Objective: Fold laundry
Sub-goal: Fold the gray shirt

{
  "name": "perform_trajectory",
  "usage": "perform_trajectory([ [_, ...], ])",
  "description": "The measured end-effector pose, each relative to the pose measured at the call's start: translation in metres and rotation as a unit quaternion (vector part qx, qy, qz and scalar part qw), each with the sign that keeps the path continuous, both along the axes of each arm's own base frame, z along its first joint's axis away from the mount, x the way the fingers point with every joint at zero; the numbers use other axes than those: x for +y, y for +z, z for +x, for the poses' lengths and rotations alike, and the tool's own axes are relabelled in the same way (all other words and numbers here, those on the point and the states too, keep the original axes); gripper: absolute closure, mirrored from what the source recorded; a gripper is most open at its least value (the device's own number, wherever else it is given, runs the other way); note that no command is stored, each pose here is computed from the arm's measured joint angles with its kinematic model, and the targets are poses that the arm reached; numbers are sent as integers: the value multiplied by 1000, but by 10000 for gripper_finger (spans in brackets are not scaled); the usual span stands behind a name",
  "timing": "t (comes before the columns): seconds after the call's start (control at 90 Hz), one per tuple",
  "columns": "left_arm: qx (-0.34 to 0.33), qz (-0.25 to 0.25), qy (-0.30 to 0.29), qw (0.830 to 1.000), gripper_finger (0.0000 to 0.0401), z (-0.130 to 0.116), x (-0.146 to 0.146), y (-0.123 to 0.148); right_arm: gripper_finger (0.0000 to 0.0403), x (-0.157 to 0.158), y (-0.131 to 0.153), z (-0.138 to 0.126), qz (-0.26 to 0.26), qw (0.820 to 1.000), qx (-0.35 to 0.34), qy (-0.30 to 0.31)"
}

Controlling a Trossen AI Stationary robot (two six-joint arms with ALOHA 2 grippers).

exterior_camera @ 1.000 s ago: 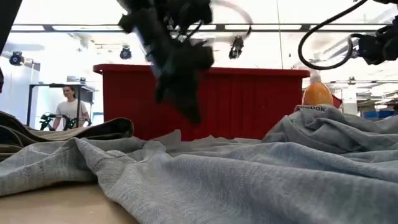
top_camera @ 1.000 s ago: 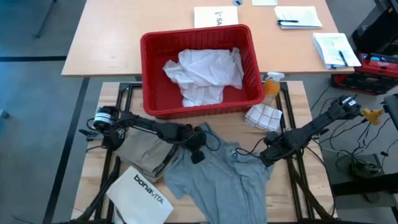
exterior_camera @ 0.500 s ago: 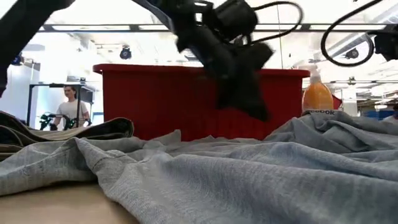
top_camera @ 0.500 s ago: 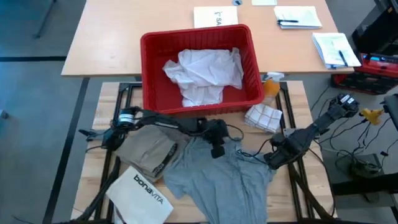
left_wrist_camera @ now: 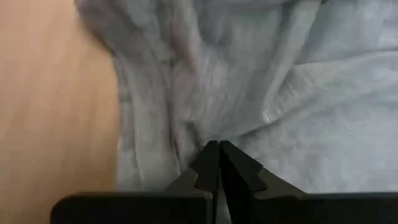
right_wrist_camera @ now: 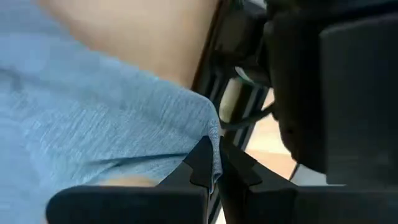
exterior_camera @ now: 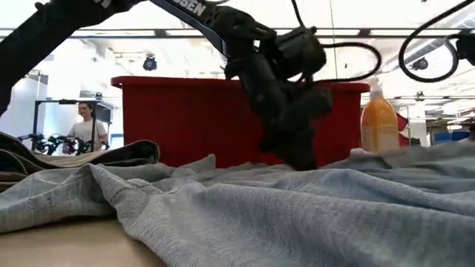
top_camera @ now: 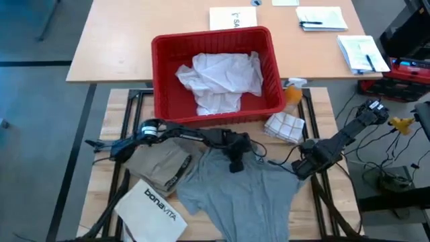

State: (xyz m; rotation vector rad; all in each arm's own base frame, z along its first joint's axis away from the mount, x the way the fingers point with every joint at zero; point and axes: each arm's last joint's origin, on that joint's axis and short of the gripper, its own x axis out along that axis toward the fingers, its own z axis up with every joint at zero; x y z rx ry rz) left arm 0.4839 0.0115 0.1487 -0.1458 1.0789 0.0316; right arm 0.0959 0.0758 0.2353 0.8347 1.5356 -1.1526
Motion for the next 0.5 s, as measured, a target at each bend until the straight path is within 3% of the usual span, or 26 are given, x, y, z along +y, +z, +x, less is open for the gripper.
perform_trajectory([
  [0.267,27,-2,4,1000,401,-9,0,-5,403,1,13,7,-22,998,-64,9],
  [0.5,19,-11,15,1000,401,-10,-1,1,403,2,52,14,-35,988,-148,32],
])
